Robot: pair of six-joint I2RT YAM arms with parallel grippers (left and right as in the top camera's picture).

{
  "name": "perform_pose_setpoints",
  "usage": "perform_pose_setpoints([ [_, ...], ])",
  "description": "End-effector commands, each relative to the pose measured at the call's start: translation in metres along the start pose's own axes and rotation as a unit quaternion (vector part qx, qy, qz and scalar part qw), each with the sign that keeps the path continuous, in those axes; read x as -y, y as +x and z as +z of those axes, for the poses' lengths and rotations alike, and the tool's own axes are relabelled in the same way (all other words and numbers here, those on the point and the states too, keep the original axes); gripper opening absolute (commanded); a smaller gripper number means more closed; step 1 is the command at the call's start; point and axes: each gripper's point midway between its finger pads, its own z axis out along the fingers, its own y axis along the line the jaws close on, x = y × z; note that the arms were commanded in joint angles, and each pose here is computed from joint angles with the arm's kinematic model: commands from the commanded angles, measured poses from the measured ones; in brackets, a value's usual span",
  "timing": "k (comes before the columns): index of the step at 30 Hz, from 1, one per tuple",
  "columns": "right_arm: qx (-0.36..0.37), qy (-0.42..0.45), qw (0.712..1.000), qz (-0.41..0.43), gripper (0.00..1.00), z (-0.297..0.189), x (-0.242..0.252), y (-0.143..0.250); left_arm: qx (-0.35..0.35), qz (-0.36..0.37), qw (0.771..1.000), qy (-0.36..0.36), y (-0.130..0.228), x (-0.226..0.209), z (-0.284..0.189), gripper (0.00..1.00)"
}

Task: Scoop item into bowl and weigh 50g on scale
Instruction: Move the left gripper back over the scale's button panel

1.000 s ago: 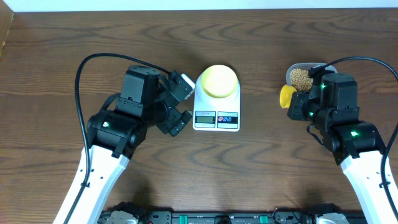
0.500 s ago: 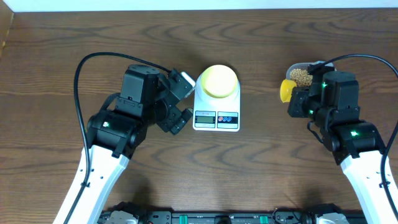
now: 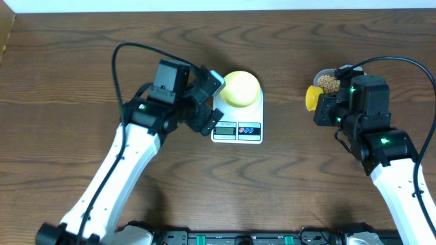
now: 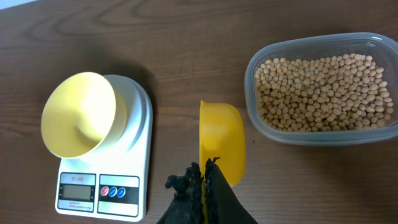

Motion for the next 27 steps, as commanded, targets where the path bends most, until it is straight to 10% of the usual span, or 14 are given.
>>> perform_pose_setpoints([
  [1,0.012,-0.001,1.0,-0.006,0.01,-0.003,-0.001,-0.01,0.003,-0.016,0.998,0.056,-0.001,0.013,0.017,0.9],
  [27,0.019,-0.003,1.0,-0.007,0.01,-0.003,-0.002,-0.013,-0.083,-0.012,0.996,0.002,0.017,0.035,0.096,0.9],
])
